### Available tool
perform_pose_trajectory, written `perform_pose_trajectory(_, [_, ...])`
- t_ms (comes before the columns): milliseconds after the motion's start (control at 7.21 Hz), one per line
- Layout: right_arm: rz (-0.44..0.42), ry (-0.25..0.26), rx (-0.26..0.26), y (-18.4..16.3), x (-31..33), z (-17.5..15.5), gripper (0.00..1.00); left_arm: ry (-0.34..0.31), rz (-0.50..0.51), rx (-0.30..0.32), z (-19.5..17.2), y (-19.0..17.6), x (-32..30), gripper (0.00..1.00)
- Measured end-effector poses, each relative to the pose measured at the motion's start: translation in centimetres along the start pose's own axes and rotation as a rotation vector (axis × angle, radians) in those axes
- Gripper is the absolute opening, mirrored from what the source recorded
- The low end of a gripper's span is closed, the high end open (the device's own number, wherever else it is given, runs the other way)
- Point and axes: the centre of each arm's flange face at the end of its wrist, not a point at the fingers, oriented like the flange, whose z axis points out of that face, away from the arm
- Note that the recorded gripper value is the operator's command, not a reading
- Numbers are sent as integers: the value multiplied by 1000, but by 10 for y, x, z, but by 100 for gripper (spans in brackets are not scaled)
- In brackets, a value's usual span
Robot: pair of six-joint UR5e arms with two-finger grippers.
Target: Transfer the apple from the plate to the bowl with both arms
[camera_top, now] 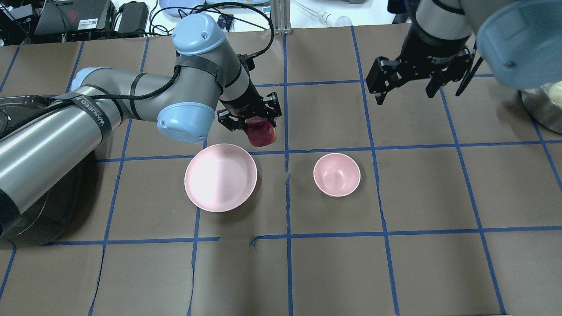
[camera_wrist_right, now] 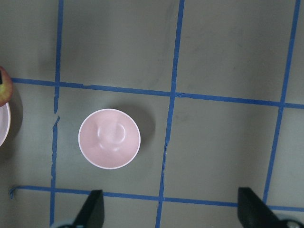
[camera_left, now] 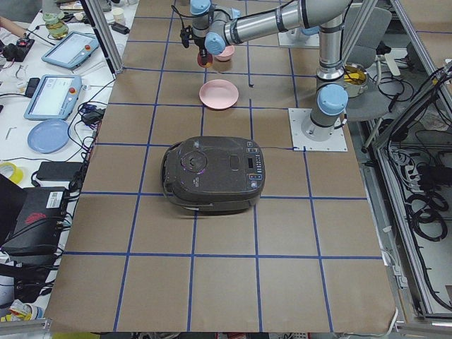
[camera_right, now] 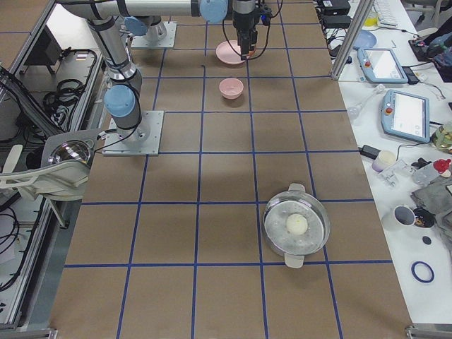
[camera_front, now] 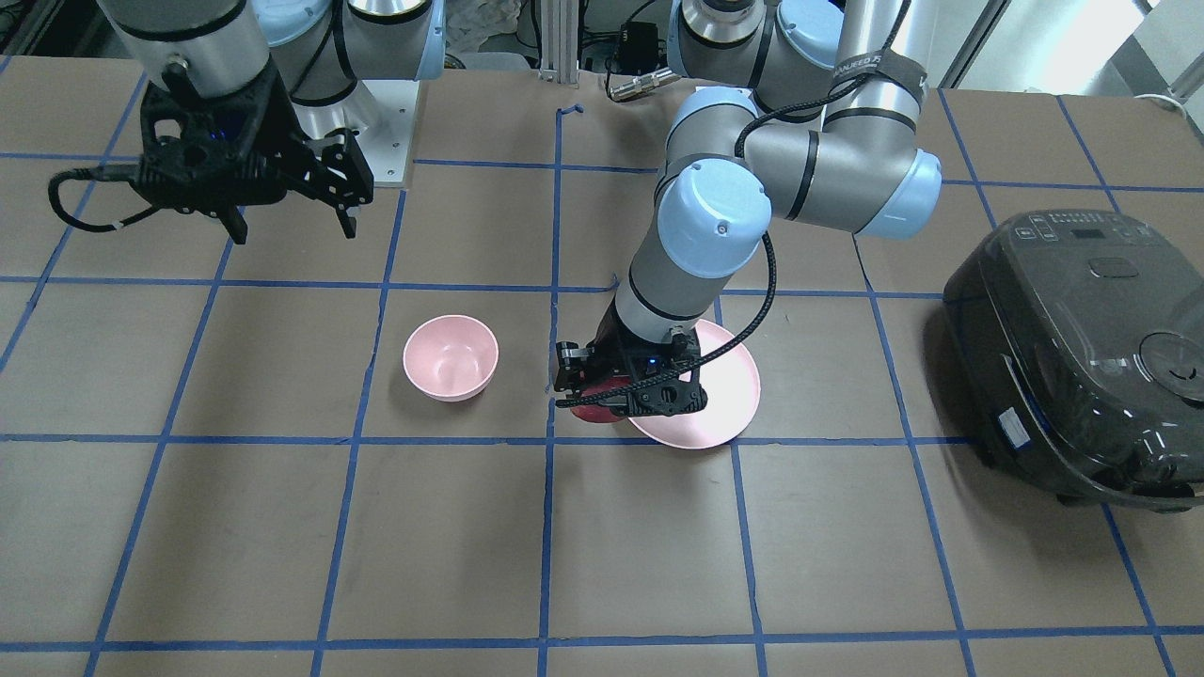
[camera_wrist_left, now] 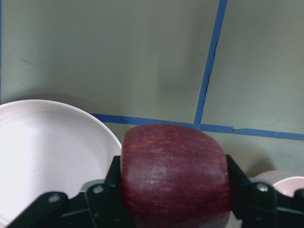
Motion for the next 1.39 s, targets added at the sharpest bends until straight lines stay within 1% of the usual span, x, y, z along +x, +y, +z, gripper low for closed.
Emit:
perform_pose_trajectory(139, [-3, -1, 6, -2, 0, -22, 100, 6, -2, -1, 2, 12, 17, 10])
perform_pose_trajectory(277, [-3, 1, 3, -4, 0, -28, 100, 9, -8, -6, 6, 27, 35, 10])
perform_pose_trajectory(693, [-2, -5, -7, -7, -1, -26, 100, 13, -22, -22, 26, 85, 98, 10])
perform_pose_trajectory(970, [0, -5, -2, -9, -1, -24, 100, 12, -32, -28, 48, 101, 117, 12])
perform_pose_trajectory(1109, [9, -5, 11, -11, 1, -25, 100, 19, -47, -25, 62, 104, 124, 18])
perform_pose_trajectory(1248, [41, -4, 25, -13, 4, -26, 100, 19, -53, -27, 75, 107, 129, 35])
perform_pose_trajectory(1386, [85, -5, 31, -14, 5, -26, 100, 17, -54, -29, 86, 108, 132, 75])
